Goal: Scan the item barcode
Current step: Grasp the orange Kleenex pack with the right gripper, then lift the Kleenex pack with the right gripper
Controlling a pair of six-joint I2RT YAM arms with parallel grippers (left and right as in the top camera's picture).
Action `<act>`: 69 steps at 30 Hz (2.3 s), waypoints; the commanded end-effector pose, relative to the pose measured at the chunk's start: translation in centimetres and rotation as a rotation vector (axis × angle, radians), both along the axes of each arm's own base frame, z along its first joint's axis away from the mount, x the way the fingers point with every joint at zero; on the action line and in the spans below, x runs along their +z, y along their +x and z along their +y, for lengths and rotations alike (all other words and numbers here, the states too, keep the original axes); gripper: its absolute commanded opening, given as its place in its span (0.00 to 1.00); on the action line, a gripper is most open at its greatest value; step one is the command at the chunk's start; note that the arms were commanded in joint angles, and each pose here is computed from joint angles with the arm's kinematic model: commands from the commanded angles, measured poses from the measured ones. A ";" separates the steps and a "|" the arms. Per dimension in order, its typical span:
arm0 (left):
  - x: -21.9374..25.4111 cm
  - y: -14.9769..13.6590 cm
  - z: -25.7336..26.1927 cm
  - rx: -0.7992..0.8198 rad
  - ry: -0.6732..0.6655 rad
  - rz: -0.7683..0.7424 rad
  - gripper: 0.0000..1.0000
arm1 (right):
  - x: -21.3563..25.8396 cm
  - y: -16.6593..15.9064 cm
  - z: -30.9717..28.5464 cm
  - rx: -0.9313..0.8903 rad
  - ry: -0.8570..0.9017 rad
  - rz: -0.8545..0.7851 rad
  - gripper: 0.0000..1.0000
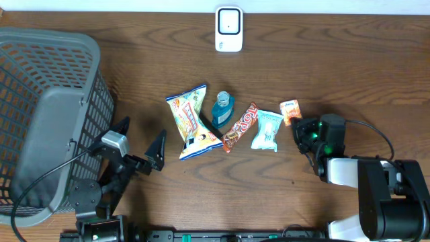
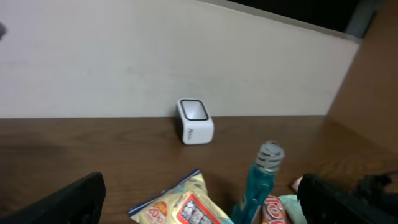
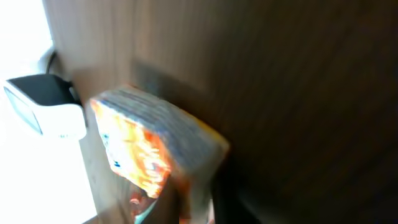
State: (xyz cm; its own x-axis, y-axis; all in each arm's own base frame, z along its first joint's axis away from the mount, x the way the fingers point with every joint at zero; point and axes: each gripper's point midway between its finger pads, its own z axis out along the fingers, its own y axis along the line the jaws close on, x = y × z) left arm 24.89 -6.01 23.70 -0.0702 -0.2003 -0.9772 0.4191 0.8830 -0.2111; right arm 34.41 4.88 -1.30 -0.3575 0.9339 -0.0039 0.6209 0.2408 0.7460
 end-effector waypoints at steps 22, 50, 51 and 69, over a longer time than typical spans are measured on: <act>9.6 -7.7 -4.7 -0.287 0.089 -0.484 0.98 | 7.4 -7.7 -1.5 0.130 -0.169 -0.090 0.01; -1.7 -6.8 -5.0 -0.316 -0.133 0.144 0.98 | 14.6 -17.4 10.0 0.554 0.664 0.053 0.01; -1.9 -6.9 -5.0 -0.315 -0.137 0.157 0.98 | 14.8 -17.5 10.1 0.564 0.674 0.053 0.02; -11.2 -4.4 8.0 0.541 -0.073 0.472 0.98 | 14.0 -16.2 9.3 0.529 0.568 -0.006 0.01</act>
State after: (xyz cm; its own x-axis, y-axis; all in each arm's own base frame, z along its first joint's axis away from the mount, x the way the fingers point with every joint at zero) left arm 20.61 -0.77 12.26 -0.4113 -0.3991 -0.8195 -0.0956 0.9130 -0.3967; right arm 17.89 14.21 12.46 -0.7224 0.4963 0.4815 0.5808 0.0577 0.8120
